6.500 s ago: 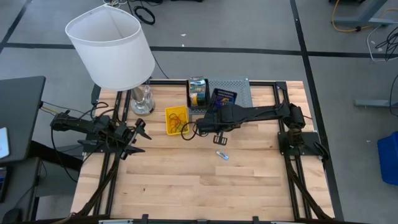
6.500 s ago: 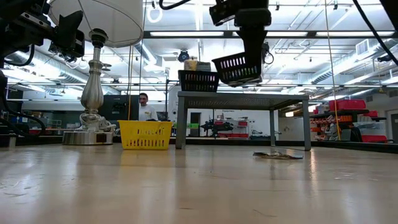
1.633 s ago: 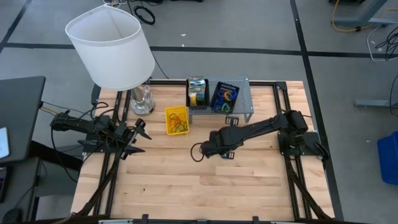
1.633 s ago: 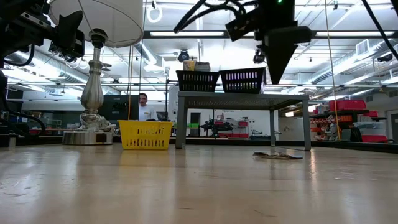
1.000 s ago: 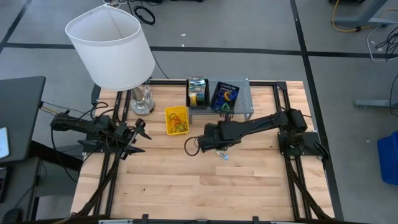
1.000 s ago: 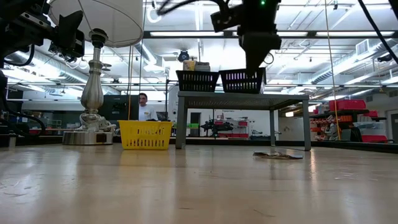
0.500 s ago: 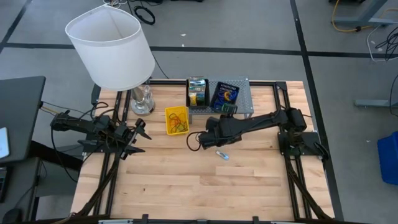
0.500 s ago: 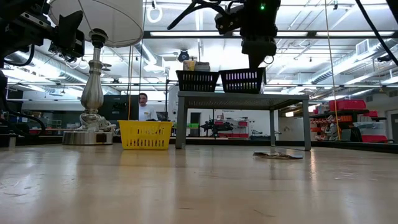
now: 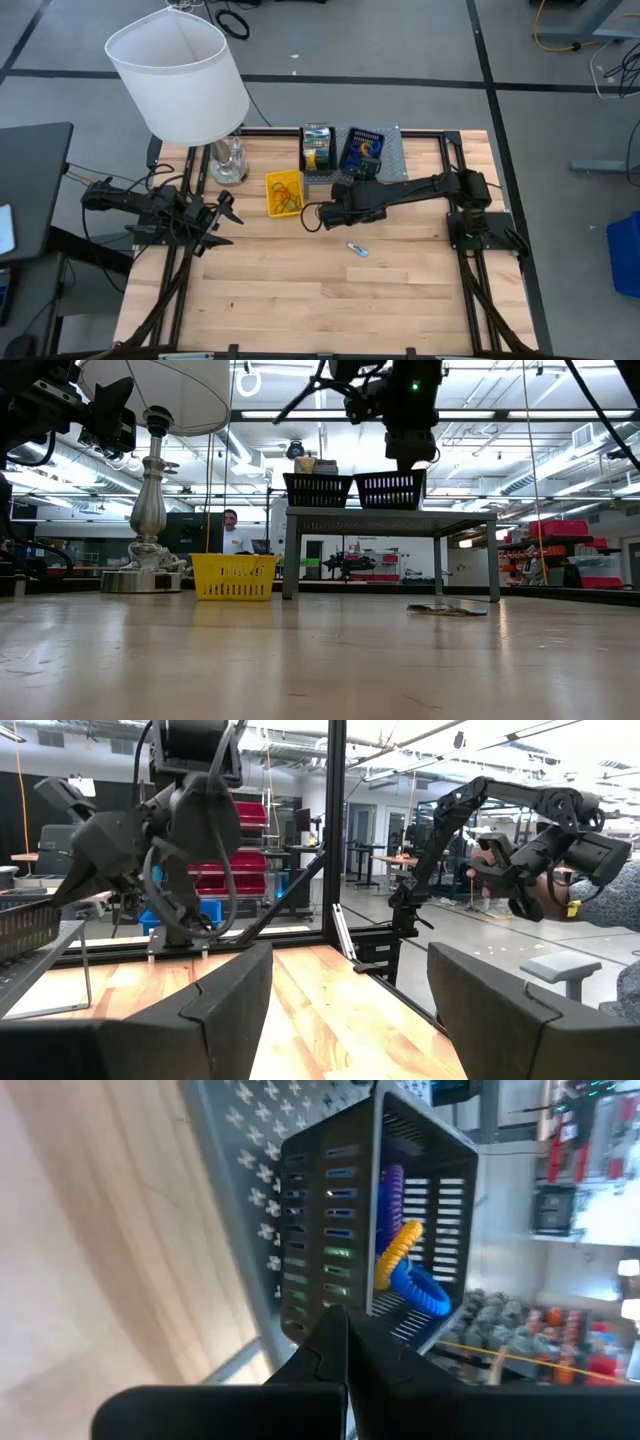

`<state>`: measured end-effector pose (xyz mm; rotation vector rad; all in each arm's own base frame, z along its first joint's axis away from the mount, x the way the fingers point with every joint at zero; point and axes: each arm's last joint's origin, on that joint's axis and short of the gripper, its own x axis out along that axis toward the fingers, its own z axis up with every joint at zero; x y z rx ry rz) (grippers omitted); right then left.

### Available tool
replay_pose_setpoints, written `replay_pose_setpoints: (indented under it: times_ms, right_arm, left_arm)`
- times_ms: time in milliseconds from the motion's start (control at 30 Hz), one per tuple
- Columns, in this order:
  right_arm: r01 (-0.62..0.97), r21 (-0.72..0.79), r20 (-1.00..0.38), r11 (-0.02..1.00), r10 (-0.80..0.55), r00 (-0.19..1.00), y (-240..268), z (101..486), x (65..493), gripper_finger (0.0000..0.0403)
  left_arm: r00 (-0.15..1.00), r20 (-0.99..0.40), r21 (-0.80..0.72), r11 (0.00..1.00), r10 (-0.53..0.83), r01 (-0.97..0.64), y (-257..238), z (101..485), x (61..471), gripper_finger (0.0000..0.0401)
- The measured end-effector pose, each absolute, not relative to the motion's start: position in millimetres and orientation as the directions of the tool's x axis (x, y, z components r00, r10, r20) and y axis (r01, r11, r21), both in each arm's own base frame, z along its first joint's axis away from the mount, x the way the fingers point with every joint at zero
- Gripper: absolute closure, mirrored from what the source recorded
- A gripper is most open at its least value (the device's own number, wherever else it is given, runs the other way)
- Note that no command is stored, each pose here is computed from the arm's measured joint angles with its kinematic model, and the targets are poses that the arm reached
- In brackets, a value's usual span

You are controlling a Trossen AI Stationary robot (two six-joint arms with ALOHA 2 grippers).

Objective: Pick & Place Office Desk Supplies
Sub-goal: Put the black bin on the shelf

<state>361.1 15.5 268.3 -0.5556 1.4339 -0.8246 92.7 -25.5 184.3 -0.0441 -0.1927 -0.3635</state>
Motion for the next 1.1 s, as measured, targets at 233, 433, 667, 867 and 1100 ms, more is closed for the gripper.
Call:
replay_pose_setpoints:
  times_ms: [233,433,667,867,1100]
  right_arm:
    - [0.065,-0.783,-0.621,0.618,-0.773,-0.132,3,249,354,0.0403]
    - [0.062,-0.764,-0.643,0.642,-0.749,-0.163,3,242,351,0.0403]
    - [0.135,-0.731,-0.68,0.669,-0.732,-0.052,22,269,361,0.0403]
    - [0.255,-0.727,-0.655,0.638,-0.756,0.025,8,305,370,0.0403]
    - [0.385,-0.645,-0.723,0.66,-0.69,-0.028,-58,330,369,0.0403]
  left_arm:
    - [0.916,0.195,-0.008,0.934,-0.35,0.358,-26,184,93,0.0133]
    - [0.916,0.195,-0.008,0.934,-0.349,0.358,-26,184,93,0.0133]
    - [0.916,0.195,-0.008,0.934,-0.349,0.358,-26,184,93,0.0133]
    - [0.916,0.195,-0.008,0.934,-0.35,0.358,-26,184,93,0.0133]
    - [0.916,0.195,-0.008,0.934,-0.35,0.358,-26,184,93,0.0133]
